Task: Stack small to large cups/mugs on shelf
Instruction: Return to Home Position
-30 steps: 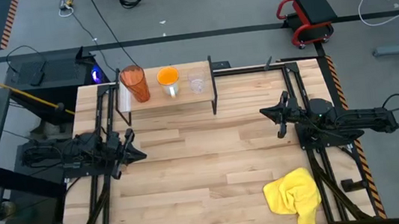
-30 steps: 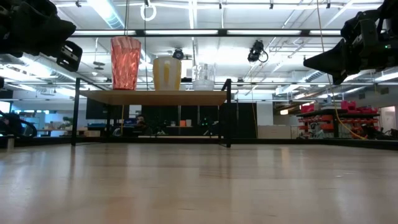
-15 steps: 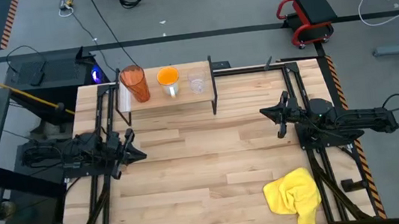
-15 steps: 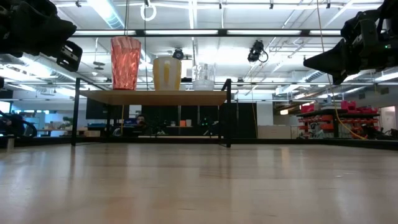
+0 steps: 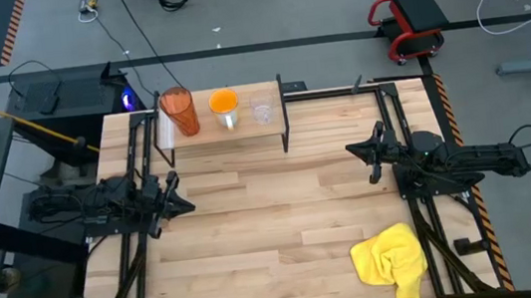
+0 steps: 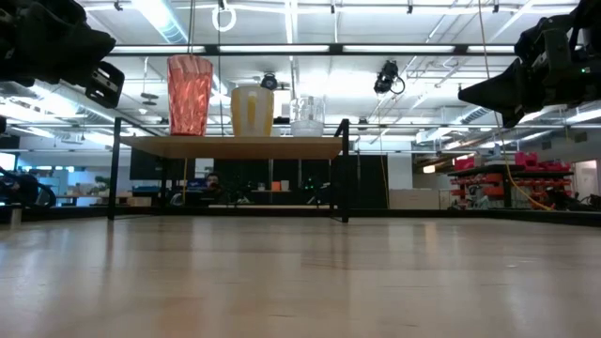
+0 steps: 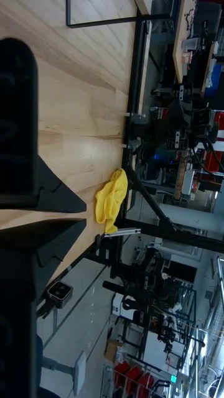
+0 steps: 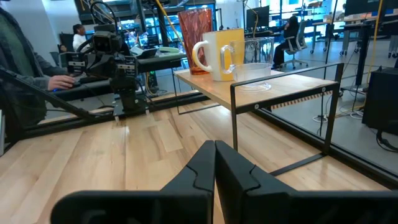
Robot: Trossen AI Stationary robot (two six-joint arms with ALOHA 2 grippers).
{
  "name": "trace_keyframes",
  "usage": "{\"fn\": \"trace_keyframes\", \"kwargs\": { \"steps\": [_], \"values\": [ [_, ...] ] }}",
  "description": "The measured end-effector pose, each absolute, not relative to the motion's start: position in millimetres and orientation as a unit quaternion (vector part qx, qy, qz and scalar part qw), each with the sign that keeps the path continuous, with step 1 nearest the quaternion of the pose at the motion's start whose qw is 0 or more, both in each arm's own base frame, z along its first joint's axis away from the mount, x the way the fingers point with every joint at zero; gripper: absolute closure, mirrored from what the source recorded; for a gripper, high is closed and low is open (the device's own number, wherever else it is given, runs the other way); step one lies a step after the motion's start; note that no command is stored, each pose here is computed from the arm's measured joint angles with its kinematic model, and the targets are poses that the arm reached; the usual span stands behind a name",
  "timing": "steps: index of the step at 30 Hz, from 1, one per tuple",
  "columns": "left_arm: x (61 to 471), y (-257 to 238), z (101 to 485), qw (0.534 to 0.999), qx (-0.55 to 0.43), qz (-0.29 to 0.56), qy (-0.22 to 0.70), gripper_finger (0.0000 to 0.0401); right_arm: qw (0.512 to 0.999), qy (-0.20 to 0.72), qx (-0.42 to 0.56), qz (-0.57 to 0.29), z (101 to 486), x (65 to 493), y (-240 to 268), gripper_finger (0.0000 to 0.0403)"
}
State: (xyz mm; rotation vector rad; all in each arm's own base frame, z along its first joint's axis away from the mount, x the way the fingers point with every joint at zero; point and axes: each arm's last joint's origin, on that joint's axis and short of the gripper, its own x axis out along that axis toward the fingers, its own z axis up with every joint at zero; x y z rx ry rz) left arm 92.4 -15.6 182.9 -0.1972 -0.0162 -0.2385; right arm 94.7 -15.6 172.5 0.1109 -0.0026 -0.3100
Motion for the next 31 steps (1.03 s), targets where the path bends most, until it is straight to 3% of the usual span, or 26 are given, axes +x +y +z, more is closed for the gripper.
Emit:
{"fn": "trace_keyframes", "kwargs": {
  "steps": [31],
  "values": [
    [92.4, -15.6, 182.9, 0.988, -0.098, -0.119, -0.008, 0.0373, 0.986, -0.001, 0.055, -0.154, 172.5, 94.7, -15.6, 0.0388]
  ]
}}
